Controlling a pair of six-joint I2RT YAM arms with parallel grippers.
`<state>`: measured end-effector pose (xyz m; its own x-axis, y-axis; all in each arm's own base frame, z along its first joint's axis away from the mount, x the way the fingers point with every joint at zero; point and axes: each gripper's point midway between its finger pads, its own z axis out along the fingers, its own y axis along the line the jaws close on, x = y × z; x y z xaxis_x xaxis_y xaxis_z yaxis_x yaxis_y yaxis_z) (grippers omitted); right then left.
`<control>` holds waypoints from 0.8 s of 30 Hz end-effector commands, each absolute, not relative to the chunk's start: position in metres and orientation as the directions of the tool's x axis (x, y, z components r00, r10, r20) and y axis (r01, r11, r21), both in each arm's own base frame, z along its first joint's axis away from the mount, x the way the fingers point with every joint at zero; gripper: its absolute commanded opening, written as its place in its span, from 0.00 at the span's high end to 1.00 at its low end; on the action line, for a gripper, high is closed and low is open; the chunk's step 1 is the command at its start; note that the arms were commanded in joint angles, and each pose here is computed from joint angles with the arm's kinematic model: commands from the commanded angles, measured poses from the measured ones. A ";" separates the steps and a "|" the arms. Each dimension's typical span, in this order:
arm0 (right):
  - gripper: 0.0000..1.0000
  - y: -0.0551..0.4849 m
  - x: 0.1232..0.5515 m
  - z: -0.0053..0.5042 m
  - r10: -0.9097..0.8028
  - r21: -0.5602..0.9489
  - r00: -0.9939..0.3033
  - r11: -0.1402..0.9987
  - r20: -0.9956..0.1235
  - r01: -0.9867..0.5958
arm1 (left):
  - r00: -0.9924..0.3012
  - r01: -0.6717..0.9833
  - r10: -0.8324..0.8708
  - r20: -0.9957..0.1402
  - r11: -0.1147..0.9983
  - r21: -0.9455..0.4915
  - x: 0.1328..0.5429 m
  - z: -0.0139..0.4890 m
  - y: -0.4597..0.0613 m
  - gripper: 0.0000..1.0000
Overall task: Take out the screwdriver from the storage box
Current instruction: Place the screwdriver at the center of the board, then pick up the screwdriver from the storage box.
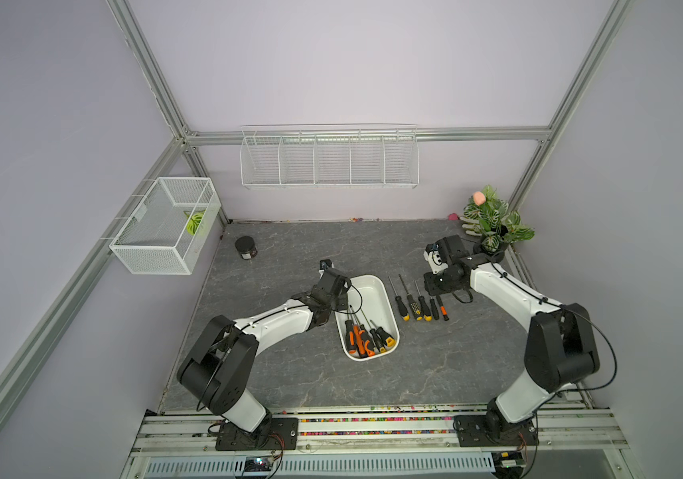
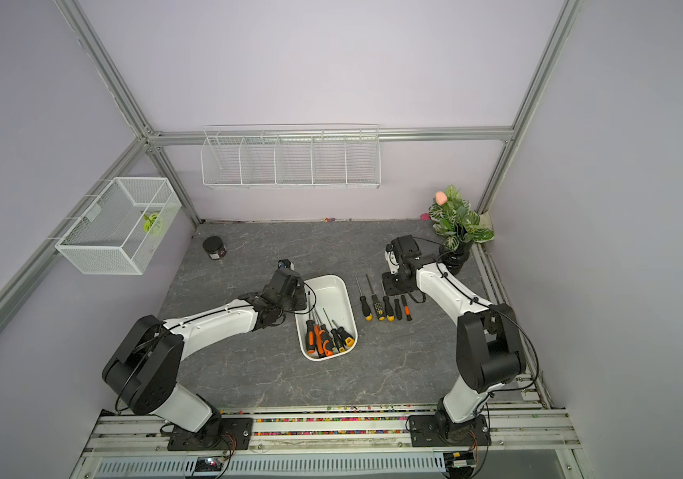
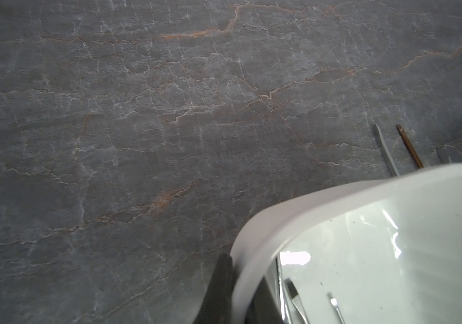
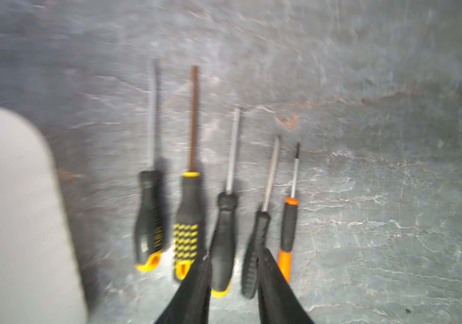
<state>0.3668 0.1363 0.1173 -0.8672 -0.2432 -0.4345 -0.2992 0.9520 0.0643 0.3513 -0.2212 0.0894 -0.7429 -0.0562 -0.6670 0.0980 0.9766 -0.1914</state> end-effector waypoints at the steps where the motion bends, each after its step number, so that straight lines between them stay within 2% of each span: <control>1: 0.68 0.145 0.336 0.130 -0.293 0.020 -0.857 0.943 -0.424 -0.332 | -0.742 0.114 -0.020 -0.670 0.981 -0.155 0.352 0.088 -0.223 1.00; 10: 0.67 0.185 0.260 0.163 -0.368 0.099 -0.793 0.878 -0.485 -0.468 | -0.745 0.117 -0.015 -0.667 0.981 -0.153 0.353 0.088 -0.225 1.00; 14: 0.67 0.209 0.238 0.162 -0.401 0.127 -0.781 0.849 -0.478 -0.513 | -0.749 0.117 -0.014 -0.663 0.981 -0.152 0.353 0.086 -0.226 1.00; 24: 0.68 0.278 0.232 0.129 -0.502 0.155 -0.752 0.779 -0.428 -0.608 | -0.751 0.111 -0.018 -0.660 0.982 -0.153 0.351 0.087 -0.225 1.00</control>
<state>0.2264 0.2589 0.1271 -0.7560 -0.5117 -0.4082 -0.6024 0.7879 0.1279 0.3509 -0.2235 0.0868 -0.7512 -0.0462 -0.6584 0.1008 0.9778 -0.1836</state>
